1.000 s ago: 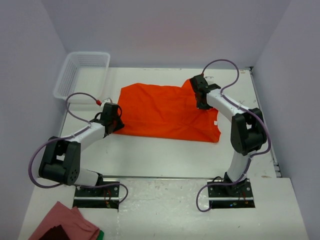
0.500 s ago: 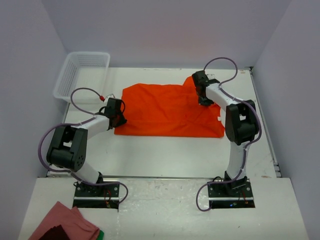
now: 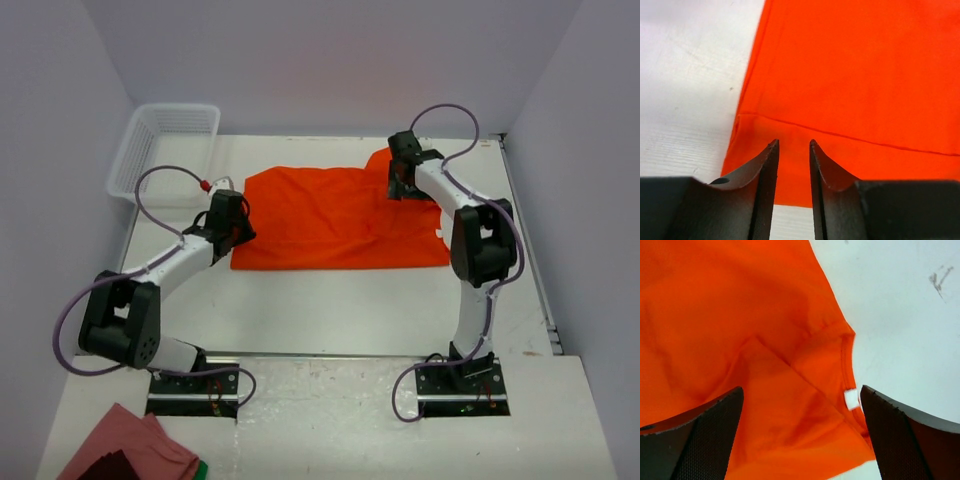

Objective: Fold and stack the t-shirts
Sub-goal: Fold the flattened tshirt in 1/3 of the way

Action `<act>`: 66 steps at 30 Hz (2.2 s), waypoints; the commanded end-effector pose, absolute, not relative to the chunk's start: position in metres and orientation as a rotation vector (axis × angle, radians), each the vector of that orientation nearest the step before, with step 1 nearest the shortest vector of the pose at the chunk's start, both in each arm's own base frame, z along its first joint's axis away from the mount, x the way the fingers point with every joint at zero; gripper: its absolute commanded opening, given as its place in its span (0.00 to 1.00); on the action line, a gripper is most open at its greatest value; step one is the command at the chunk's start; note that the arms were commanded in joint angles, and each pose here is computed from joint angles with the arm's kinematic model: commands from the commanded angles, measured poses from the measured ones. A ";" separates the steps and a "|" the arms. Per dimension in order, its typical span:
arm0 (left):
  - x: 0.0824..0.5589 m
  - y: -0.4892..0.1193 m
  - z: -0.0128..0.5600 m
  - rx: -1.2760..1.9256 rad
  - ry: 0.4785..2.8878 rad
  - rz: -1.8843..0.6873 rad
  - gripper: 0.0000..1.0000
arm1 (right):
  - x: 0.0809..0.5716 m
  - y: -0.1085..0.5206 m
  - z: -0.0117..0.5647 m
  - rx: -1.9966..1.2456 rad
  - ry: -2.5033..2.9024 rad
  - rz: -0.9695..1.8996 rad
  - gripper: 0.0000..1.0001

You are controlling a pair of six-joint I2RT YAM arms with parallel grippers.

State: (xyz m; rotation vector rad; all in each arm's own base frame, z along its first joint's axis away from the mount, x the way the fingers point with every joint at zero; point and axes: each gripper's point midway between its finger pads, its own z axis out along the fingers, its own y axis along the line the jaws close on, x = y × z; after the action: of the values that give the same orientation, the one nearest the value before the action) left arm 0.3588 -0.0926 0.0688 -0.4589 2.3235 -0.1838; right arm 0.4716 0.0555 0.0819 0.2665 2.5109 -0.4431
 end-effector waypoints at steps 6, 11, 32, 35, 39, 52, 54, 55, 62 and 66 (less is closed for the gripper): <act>0.366 -0.109 0.132 -0.316 2.169 -0.218 0.34 | 0.389 0.083 0.136 0.243 2.442 -0.309 0.97; 0.377 -0.125 0.116 -0.273 2.241 -0.259 0.29 | 0.366 0.088 0.127 0.231 2.471 -0.258 0.00; 0.361 -0.074 0.044 -0.388 2.408 0.170 0.40 | 0.350 0.107 0.101 0.166 2.523 -0.116 0.00; 0.360 -0.080 0.043 -0.388 2.420 0.128 0.17 | 0.354 0.106 0.090 0.162 2.569 -0.137 0.00; 0.356 -0.104 0.052 -0.360 2.414 -0.017 0.00 | 0.361 0.112 0.065 0.147 2.642 -0.172 0.00; 0.356 -0.118 0.041 -0.307 2.434 -0.020 0.00 | 0.361 0.142 0.029 0.204 2.728 -0.057 0.00; 0.358 -0.120 0.030 -0.305 2.460 -0.008 0.00 | 0.359 0.142 0.028 0.212 2.734 -0.061 0.00; 0.359 -0.122 0.027 -0.304 2.468 -0.010 0.00 | 0.357 0.141 0.028 0.222 2.739 -0.061 0.00; 0.373 -0.119 0.015 -0.338 2.480 0.012 0.00 | 0.349 0.140 0.026 0.235 2.767 -0.070 0.00; 0.375 -0.102 0.012 -0.405 2.478 0.022 0.00 | 0.342 0.136 0.024 0.244 2.785 -0.087 0.00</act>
State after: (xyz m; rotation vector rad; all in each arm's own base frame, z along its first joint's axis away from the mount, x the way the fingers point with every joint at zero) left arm 0.3716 -0.1167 0.0165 -0.3341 2.4817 -0.0018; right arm 0.3430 0.1347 0.0172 0.2112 2.7888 -0.0905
